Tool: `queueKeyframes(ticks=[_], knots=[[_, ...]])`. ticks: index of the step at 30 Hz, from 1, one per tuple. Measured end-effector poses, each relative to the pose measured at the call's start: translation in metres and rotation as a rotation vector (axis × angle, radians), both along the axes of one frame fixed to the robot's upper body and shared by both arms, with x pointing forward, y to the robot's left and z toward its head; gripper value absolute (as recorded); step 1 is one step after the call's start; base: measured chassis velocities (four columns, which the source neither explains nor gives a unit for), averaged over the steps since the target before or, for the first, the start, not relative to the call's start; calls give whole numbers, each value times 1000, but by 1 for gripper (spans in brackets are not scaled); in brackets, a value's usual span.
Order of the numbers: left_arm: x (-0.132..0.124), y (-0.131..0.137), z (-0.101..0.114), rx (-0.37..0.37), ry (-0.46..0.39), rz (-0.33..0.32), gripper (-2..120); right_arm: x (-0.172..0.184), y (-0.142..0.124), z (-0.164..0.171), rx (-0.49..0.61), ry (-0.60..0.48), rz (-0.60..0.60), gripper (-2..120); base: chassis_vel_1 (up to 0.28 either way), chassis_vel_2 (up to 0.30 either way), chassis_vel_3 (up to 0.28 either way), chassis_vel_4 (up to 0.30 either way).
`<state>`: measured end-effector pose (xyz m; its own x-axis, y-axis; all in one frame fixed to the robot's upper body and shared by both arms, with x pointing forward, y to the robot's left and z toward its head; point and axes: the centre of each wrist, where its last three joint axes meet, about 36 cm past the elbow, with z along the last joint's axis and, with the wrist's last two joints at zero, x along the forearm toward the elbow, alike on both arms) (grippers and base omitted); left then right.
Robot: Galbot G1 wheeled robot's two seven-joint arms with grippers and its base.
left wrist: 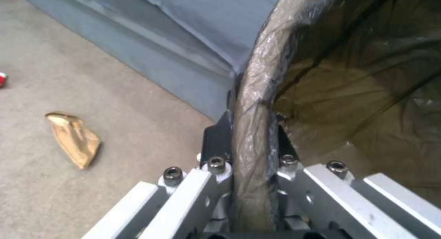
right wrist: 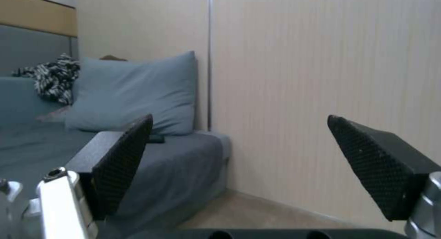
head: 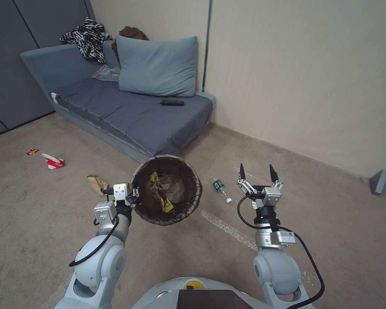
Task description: Pick up the trash bin, then pick up the garbage from the floor and place it into the trash bin.
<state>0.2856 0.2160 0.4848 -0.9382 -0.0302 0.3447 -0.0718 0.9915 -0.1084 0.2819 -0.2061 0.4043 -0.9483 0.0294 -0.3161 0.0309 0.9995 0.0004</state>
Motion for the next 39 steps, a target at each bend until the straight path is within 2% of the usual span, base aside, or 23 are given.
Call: queueKeyframes(ticks=[30, 39], knots=[[0, -2, -2, 8, -29, -10, 4, 0, -1, -1, -2, -1, 8, 89, 0, 0, 0, 0], [0, -2, -2, 8, -33, -8, 4, 1, 0, -4, -7, -23, 23, 91, -133, 131, 127, -122]])
